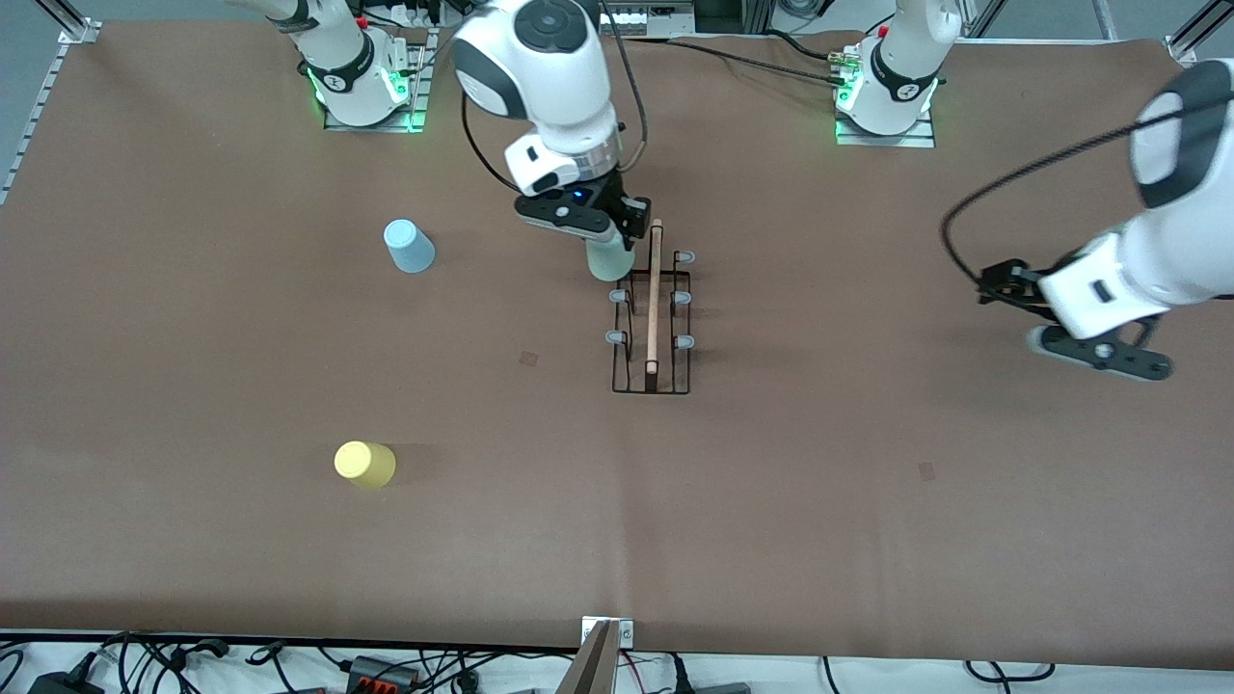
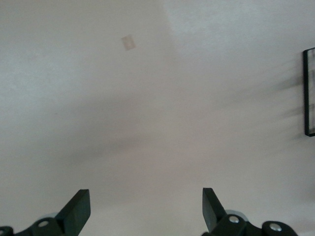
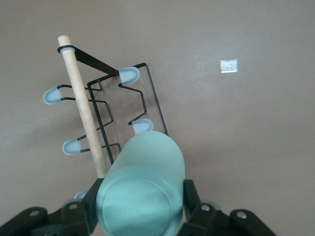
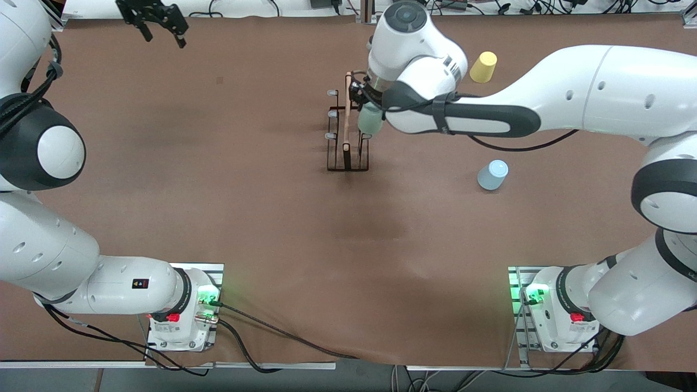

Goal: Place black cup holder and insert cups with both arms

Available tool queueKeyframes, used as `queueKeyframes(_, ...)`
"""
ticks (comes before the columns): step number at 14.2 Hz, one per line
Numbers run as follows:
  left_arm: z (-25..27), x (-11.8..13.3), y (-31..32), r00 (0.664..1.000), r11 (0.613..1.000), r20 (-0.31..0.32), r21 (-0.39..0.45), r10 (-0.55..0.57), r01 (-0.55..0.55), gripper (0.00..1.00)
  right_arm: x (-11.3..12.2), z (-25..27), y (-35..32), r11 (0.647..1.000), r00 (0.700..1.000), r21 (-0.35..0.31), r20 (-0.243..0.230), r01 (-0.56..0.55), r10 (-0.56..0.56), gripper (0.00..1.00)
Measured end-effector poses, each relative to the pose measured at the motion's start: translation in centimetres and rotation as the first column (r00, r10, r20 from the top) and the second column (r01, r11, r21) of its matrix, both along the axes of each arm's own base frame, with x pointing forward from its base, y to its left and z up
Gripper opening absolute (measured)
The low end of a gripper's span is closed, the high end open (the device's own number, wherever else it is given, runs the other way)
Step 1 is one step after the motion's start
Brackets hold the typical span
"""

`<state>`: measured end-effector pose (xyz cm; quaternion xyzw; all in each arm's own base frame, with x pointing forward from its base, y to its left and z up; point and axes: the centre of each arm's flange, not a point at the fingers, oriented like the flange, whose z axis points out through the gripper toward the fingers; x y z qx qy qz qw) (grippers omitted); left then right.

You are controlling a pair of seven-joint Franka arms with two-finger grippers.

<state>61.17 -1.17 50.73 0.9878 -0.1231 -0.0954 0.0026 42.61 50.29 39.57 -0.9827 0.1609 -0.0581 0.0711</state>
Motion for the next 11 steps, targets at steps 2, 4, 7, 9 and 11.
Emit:
queueKeyframes(2, -0.2, -0.3, 0.1, 1.000, 1.000, -0.007, 0.002, 0.012, -0.012, 1.00, 0.2, -1.1, 0.1, 1.000, 1.000, -0.005, -0.004, -0.003, 0.003, 0.68)
queueKeyframes(4, -0.7, -1.2, -0.6, 0.999, 0.999, 0.009, 0.012, 0.047, -0.047, 1.00, 0.1, -2.1, 0.4, 1.000, 1.000, -0.012, -0.015, -0.009, 0.008, 0.68)
queueKeyframes(7, -1.8, -3.5, -1.0, 0.993, 0.999, 0.103, 0.013, 0.048, -0.049, 1.00, -0.6, -3.7, 1.1, 0.999, 0.999, -0.024, -0.033, -0.025, 0.024, 0.68)
queueKeyframes(9, -1.9, -4.9, -1.0, 0.989, 0.999, 0.145, 0.012, 0.033, -0.035, 1.00, -0.9, -4.5, 1.4, 0.999, 0.999, -0.033, -0.042, -0.035, 0.033, 0.68)
queueKeyframes(11, -0.9, -5.1, -0.9, 0.984, 0.998, 0.170, 0.011, 0.056, -0.059, 1.00, -1.0, -5.4, 1.5, 0.998, 0.998, -0.049, -0.041, -0.049, 0.047, 0.73)
